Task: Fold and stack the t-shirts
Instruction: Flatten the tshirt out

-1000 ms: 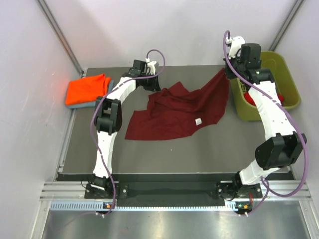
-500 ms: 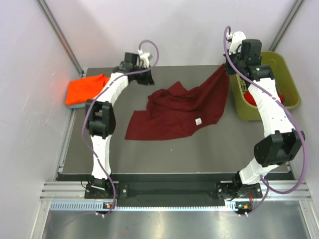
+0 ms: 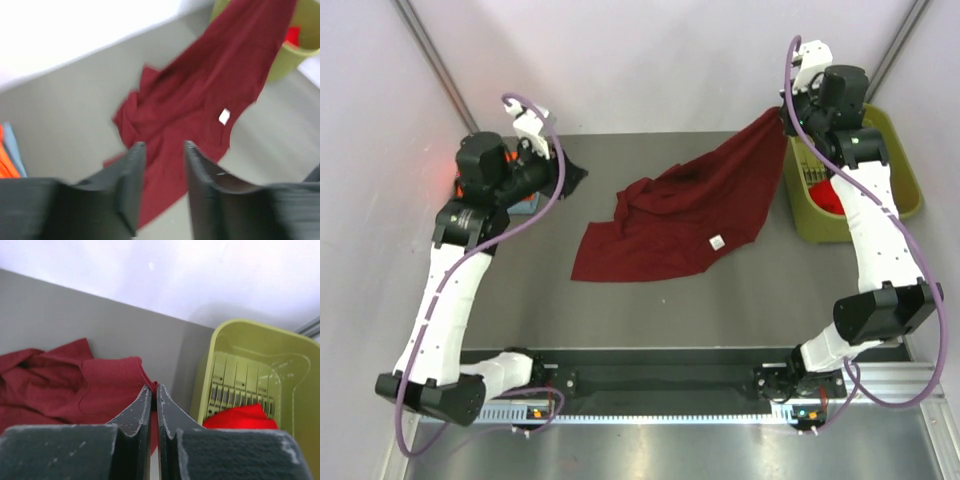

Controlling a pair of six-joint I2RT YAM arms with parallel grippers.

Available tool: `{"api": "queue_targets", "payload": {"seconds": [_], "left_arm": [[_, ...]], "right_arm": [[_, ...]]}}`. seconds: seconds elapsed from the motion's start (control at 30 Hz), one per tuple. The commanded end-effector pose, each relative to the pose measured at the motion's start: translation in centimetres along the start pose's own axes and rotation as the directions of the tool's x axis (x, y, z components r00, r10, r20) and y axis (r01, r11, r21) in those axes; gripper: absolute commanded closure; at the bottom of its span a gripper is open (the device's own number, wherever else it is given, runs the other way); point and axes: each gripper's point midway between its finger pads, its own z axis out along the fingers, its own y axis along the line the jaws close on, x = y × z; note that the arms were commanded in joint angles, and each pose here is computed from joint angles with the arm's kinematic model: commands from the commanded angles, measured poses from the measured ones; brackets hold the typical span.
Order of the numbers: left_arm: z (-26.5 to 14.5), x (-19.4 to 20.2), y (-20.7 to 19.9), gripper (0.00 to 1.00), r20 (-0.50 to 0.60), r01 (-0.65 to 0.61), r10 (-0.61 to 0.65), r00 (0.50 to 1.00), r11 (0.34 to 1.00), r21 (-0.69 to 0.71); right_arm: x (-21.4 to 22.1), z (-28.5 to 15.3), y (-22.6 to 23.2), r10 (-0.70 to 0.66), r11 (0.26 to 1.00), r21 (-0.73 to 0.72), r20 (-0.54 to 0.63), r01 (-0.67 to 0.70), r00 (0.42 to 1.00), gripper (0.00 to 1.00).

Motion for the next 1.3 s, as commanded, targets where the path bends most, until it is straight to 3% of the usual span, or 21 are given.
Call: {"api": "queue_targets", "payload": {"seconds": [0.0,0.13,0.2,0.47,0.87,1.13,1.27], "left_arm": [[4.8,9.5,3.4,0.53,-0.269,0.099,-0.112,0.957,0.993,-0.063],[9.8,12.2,5.5,0.5,-0.399,0.173,-0.188,0.898,0.982,-0.072],[12.9,12.9,6.8,0.5,-0.414,0.194,-0.21,0.886,0.978,-0.081],[22.7,18.2,11.4,0.48,-0.507,0.086,-0.128,0.852,0.991,-0.105],[27.4,21.2,12.2,0.48,-0.525,0.116,-0.147,0.839,0.989,-0.091],[28.6,23.9,9.6,0.51,-0.57,0.127,-0.127,0.812,0.991,-0.04],[28.7,24.5,8.7,0.58,-0.583,0.136,-0.127,0.803,0.99,-0.028]], "right_arm": [[-1.4,-2.5,-0.2,-0.011,1.0,0.014,0.061,0.01,0.998,1.0],[-1.2,-2.9,-0.1,-0.01,1.0,0.008,0.051,0.01,0.999,1.0],[-1.1,-2.8,0.0,-0.011,1.0,0.001,0.049,0.011,0.999,1.0],[0.8,-1.9,1.1,0.018,0.999,-0.042,0.013,-0.017,1.0,1.0],[0.5,-0.8,0.1,-0.017,1.0,-0.006,0.012,0.017,1.0,1.0],[1.0,0.5,-0.1,-0.015,1.0,-0.003,-0.006,0.015,1.0,1.0],[1.0,0.9,0.0,-0.011,1.0,-0.006,-0.005,0.011,1.0,1.0]]}}
